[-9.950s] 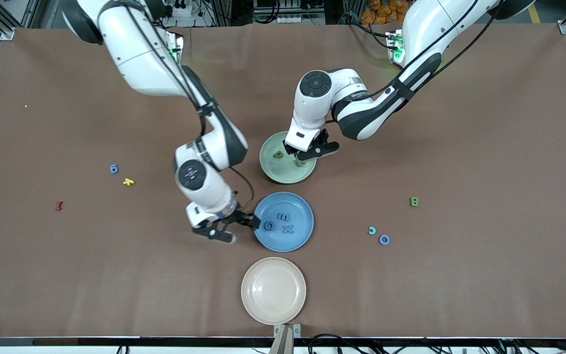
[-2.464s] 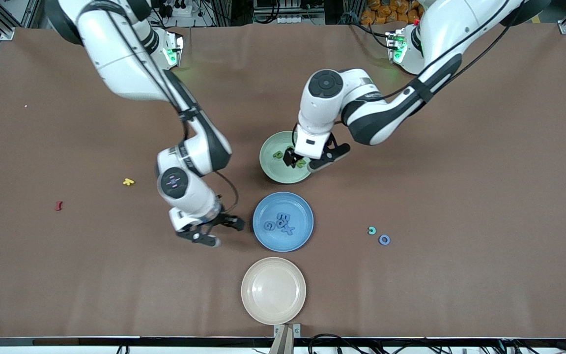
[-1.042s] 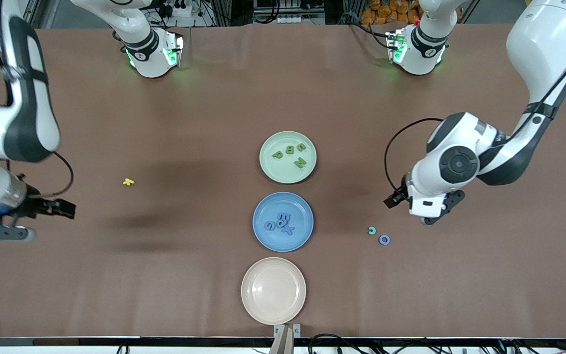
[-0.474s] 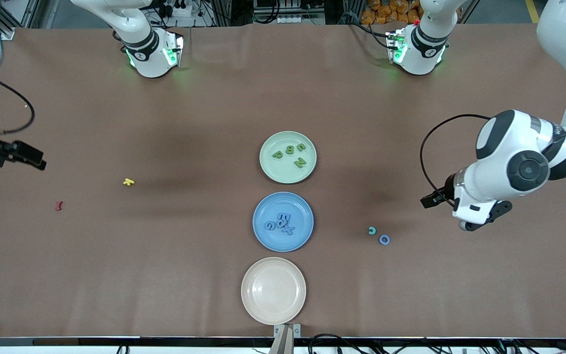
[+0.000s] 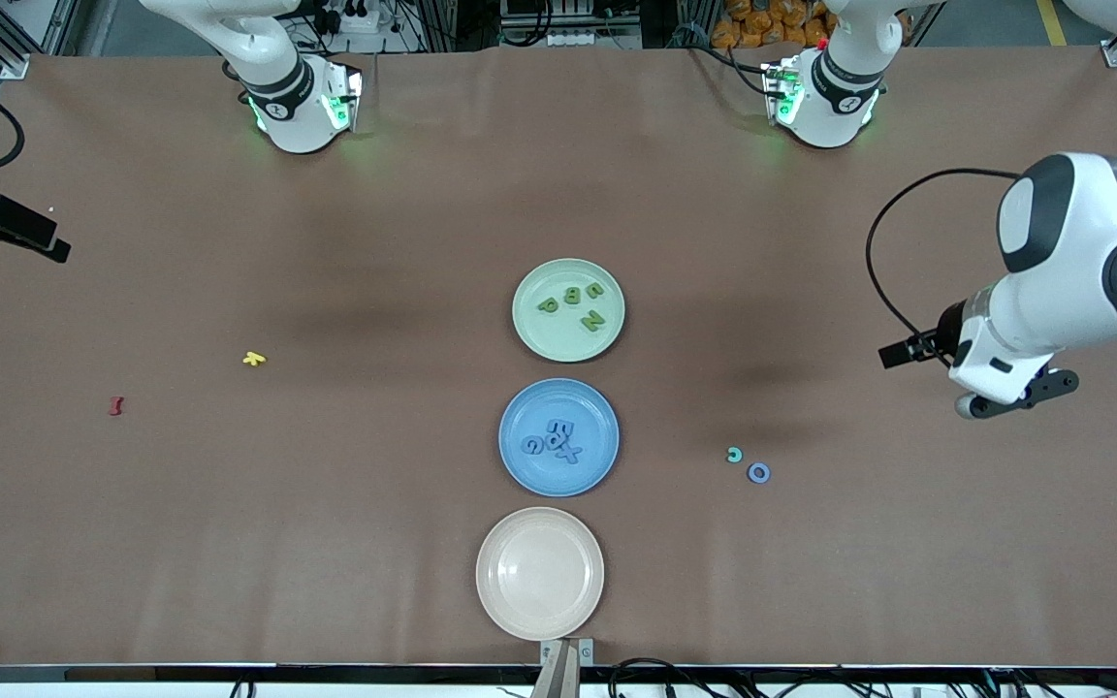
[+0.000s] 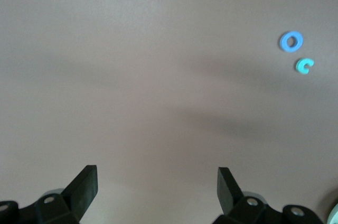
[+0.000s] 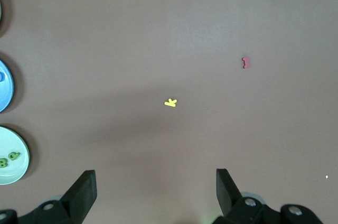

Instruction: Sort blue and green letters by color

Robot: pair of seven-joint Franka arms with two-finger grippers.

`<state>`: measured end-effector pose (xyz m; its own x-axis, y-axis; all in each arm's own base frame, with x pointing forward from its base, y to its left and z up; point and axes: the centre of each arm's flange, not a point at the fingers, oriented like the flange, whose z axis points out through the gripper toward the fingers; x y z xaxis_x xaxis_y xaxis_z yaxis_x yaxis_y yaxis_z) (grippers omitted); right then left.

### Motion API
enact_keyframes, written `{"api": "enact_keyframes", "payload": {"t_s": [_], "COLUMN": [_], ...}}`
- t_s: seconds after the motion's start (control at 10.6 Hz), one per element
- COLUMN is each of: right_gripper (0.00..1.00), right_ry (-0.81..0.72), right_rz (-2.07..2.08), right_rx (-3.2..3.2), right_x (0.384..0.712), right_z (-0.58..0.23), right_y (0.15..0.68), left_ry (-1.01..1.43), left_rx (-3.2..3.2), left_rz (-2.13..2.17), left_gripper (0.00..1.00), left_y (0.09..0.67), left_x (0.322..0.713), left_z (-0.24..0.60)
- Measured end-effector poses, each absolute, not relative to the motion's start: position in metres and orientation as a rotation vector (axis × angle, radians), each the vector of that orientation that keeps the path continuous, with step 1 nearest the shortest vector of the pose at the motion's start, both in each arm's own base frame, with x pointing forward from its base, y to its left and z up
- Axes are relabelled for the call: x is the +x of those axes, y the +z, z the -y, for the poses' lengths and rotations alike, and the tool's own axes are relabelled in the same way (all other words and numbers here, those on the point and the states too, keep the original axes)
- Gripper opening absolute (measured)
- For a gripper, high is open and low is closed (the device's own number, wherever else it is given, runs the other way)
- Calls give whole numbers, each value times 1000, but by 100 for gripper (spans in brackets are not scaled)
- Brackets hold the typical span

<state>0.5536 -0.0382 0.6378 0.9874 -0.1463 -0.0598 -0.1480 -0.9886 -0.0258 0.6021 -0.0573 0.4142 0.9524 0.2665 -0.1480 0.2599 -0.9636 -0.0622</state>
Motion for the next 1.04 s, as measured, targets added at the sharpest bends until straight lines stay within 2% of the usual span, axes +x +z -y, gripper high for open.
{"api": "enact_keyframes", "payload": {"t_s": [0.38, 0.76, 1.04], "right_gripper": [100, 100, 100], "right_ry": [48, 49, 47], "right_rz": [-302, -255, -248], "right_rx": [-3102, -3105, -3105], "right_x": [571, 569, 566], "right_z": [63, 46, 43], "right_y": [609, 620, 629], "left_ry": [123, -121, -324], "left_rx": [-3086, -3129, -3146], "left_rz": [337, 349, 329], "left_gripper": [100, 100, 100], "left_y": [441, 517, 573], "left_x": [575, 557, 558], "left_z": [63, 62, 60]}}
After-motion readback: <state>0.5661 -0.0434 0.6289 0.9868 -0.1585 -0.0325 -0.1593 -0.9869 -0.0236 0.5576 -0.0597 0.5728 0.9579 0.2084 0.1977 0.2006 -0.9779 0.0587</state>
